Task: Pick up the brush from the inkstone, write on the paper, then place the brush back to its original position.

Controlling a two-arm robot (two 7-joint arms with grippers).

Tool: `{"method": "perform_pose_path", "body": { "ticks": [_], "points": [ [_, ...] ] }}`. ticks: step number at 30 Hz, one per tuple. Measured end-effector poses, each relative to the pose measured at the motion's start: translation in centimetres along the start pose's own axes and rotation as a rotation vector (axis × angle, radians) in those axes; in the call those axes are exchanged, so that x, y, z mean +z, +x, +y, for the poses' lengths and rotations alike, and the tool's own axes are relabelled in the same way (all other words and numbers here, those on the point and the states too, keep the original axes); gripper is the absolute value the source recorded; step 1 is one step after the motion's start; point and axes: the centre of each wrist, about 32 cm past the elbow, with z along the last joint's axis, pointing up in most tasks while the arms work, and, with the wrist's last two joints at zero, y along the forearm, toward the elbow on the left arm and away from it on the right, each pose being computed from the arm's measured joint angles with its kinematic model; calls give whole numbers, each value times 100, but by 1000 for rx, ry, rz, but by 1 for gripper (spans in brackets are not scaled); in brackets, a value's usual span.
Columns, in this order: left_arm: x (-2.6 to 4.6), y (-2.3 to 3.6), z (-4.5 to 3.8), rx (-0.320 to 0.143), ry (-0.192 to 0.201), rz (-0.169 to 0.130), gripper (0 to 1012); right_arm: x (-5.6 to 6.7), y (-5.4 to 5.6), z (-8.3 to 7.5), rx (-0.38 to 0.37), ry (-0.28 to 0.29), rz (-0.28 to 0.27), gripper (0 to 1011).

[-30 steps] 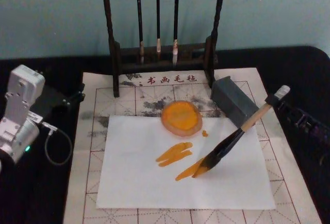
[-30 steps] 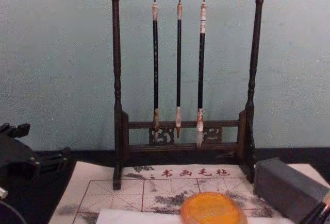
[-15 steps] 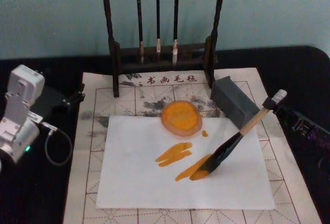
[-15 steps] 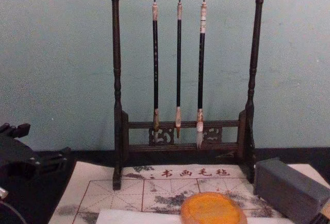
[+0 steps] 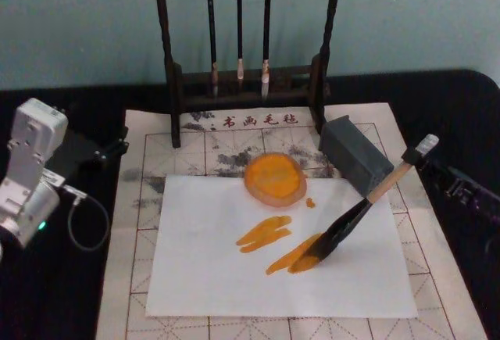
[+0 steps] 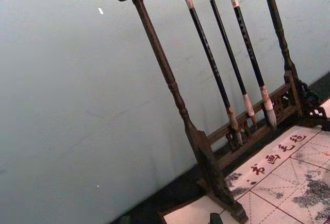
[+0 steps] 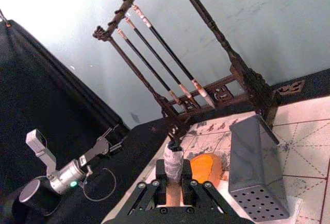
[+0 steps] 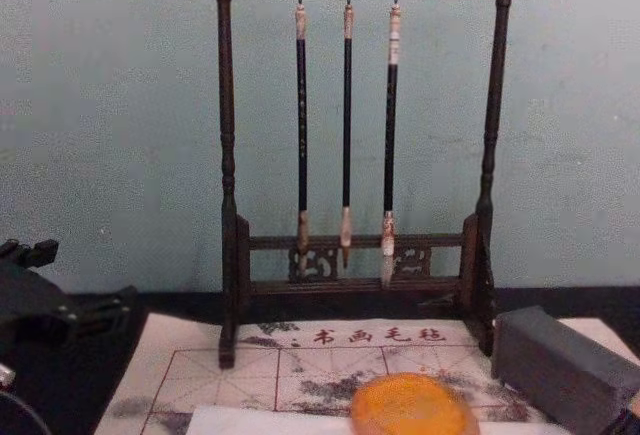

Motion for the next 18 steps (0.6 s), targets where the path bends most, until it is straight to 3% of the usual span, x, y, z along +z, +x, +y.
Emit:
{"method": "perform_pose_path", "body": {
  "ticks": [18],
  "points": [
    [0,0,0,0,0,0,1001,25,30,-68,-32,24,-8,183]
  ]
}}
